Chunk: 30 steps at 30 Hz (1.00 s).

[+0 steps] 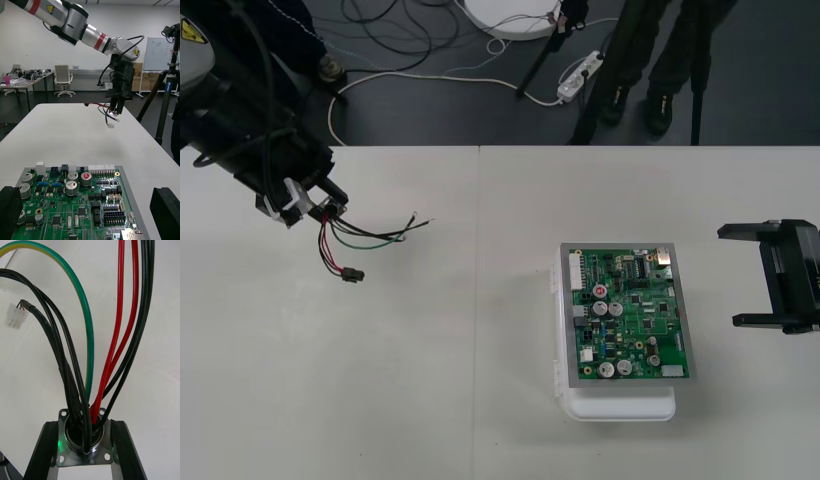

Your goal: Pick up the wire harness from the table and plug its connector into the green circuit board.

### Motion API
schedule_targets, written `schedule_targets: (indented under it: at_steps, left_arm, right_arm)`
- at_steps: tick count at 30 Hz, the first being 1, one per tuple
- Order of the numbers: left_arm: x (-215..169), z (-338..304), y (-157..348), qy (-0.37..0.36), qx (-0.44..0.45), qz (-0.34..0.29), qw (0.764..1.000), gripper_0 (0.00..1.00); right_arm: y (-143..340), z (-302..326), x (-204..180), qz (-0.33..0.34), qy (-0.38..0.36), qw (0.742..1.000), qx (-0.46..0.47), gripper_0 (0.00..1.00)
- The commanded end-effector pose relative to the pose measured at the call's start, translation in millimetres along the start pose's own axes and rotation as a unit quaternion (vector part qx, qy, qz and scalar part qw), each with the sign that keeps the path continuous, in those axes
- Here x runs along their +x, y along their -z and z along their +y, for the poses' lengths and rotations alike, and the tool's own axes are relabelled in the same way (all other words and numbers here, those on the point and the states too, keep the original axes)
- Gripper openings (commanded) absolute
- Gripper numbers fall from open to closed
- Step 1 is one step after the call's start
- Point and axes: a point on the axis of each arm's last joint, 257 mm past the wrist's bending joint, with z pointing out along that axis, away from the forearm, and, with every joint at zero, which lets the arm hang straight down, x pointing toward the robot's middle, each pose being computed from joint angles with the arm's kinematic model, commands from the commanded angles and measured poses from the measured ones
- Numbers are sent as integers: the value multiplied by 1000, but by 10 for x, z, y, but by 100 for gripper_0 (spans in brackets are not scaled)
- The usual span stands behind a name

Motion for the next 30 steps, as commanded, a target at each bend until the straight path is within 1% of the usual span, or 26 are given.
schedule_targets:
  at_steps: [1,3,14,24,30]
  left_arm:
    - [-214,-187,248,92,2,-40,995,0]
    - [-265,-245,276,107,1,-47,993,0]
    - [-510,-465,384,125,-15,-80,989,0]
    - [-811,-566,387,159,-28,-91,983,0]
    - [-934,-584,374,183,-37,-85,979,0]
  right_arm:
    - [-35,-95,-95,-9,-2,1000,-4,100]
    - [-35,-95,-95,-9,-2,1000,-4,100]
    - [-35,-95,-95,-9,-6,1000,-4,100]
    - [-35,-95,-95,-9,-9,1000,-4,100]
    - [-37,-100,-99,-9,-10,1000,-4,100]
